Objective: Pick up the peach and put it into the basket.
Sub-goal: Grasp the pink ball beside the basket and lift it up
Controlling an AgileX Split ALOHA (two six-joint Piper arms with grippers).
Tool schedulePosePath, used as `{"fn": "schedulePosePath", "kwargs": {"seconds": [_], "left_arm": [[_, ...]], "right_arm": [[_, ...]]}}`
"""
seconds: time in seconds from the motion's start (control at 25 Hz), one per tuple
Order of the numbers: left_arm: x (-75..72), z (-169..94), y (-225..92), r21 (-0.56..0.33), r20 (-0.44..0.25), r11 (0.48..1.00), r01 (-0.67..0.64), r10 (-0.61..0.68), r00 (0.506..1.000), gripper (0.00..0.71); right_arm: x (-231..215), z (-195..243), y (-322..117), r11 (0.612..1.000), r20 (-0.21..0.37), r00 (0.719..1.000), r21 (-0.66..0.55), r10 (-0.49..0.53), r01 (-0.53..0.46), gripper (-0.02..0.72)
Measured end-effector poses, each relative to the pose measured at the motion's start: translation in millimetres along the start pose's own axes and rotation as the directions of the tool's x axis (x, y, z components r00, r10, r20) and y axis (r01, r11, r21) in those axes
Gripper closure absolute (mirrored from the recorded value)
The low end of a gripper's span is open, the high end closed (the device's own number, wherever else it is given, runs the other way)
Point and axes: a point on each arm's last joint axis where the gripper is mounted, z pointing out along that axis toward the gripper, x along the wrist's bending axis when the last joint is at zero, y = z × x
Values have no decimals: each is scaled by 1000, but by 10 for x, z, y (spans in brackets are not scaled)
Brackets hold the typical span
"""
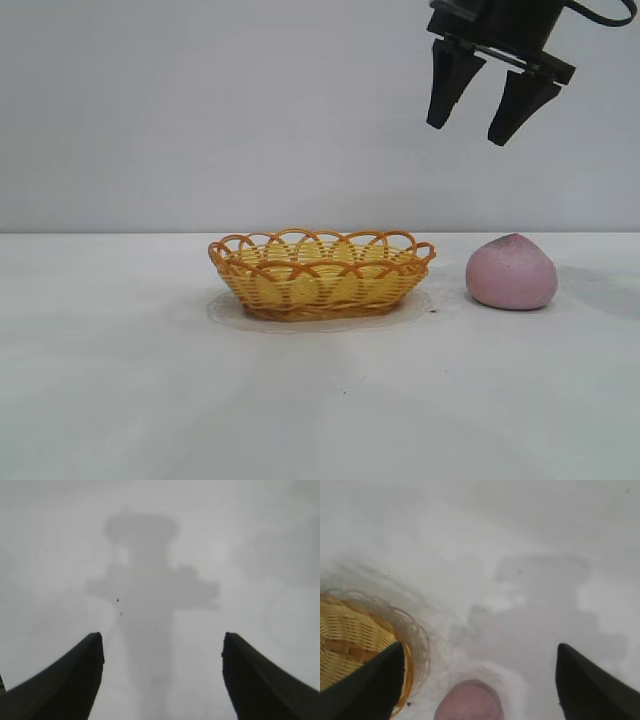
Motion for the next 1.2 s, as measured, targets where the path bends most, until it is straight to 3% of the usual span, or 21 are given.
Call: {"fn": "schedulePosePath", "kwargs": {"seconds": [0.2, 0.48, 0.76, 0.92, 1.2], "left_arm": [[-87, -212, -627, -96, 39, 995, 40, -36, 999, 268], [-194, -291, -1529, -237, 55, 970, 60, -49, 997, 268], [-267, -423, -2304, -490, 48, 869, 75, -59, 997, 268], [-298, -436, -2614, -609, 43, 789, 77, -64, 997, 268], [-336, -238, -2836, -671, 38, 738, 76, -68, 997, 268]], "right_arm": [[2, 0, -4, 1000, -2, 1000, 4, 0, 0, 148], [8, 0, -21, 1000, -8, 1000, 23, -1, 1, 148], [10, 0, -27, 1000, -11, 1000, 29, -1, 1, 148], [11, -1, -30, 999, -12, 1000, 33, -1, 1, 148], [11, -1, -29, 999, -12, 1000, 32, 0, 1, 148]]}}
